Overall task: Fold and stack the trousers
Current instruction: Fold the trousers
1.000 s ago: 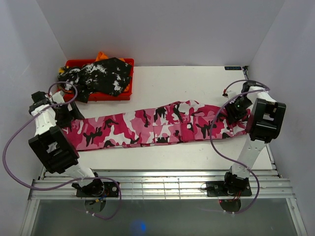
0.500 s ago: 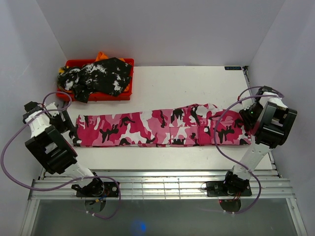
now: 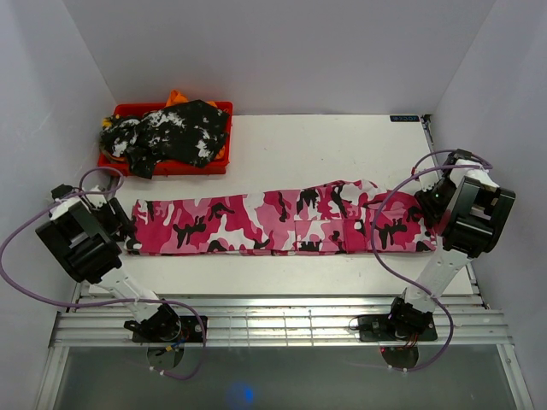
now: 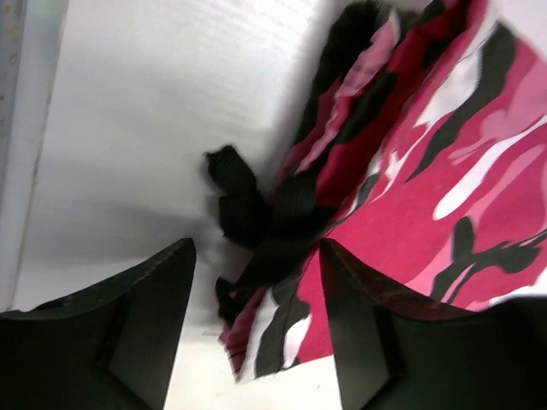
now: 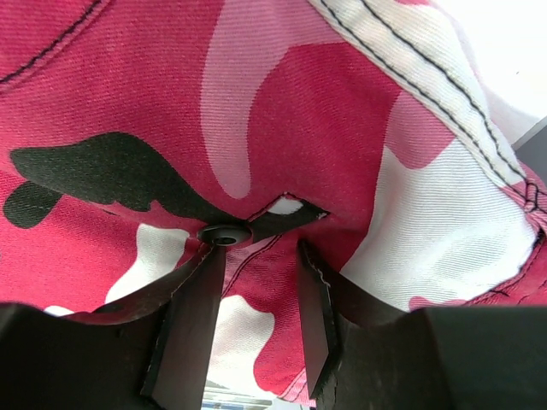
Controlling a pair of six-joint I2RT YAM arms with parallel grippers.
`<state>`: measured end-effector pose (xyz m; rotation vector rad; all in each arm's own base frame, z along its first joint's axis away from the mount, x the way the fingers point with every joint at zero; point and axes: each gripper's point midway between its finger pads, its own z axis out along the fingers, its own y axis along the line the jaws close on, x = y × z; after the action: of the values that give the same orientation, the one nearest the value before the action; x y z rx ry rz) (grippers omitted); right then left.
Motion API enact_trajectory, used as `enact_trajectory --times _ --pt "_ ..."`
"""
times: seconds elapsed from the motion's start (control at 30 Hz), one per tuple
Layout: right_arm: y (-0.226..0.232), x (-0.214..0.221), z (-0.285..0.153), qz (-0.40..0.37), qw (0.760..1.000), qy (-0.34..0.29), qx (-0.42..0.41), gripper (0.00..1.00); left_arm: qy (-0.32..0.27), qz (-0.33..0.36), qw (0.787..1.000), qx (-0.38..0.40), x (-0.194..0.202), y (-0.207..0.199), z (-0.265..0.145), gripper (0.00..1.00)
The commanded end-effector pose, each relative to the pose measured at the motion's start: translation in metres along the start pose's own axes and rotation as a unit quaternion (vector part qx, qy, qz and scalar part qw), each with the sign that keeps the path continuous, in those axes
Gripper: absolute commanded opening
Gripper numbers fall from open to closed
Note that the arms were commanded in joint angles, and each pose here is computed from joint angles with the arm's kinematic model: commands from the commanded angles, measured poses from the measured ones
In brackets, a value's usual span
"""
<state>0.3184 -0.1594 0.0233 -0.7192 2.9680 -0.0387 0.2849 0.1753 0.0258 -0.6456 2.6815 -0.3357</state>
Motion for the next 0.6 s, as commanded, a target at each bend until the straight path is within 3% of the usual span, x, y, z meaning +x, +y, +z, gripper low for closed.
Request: enact_trajectory --times 0.0,0.27,0.47,0.57 --pt "0.012 0.006 -0.005 -0.003 1.0 0.008 -0.015 0.45 0.011 -0.025 0.998 0.056 0.014 -0.018 0.029 0.7" --pt "0.008 -0.006 -0.013 -0.006 1.0 0.0 -0.016 0.44 0.045 -0.058 0.993 0.095 0.039 -0.034 0.046 0.46" --pt "0.019 -0.017 -0.017 -0.018 0.999 -0.014 -0.033 0.43 0.0 -0.044 0.995 0.092 0.011 -0.039 0.015 0.02" --pt "0.036 -0.022 -0.02 -0.026 0.998 -0.027 -0.052 0.4 -0.029 -0.03 0.996 0.084 -0.014 -0.037 -0.013 0.0"
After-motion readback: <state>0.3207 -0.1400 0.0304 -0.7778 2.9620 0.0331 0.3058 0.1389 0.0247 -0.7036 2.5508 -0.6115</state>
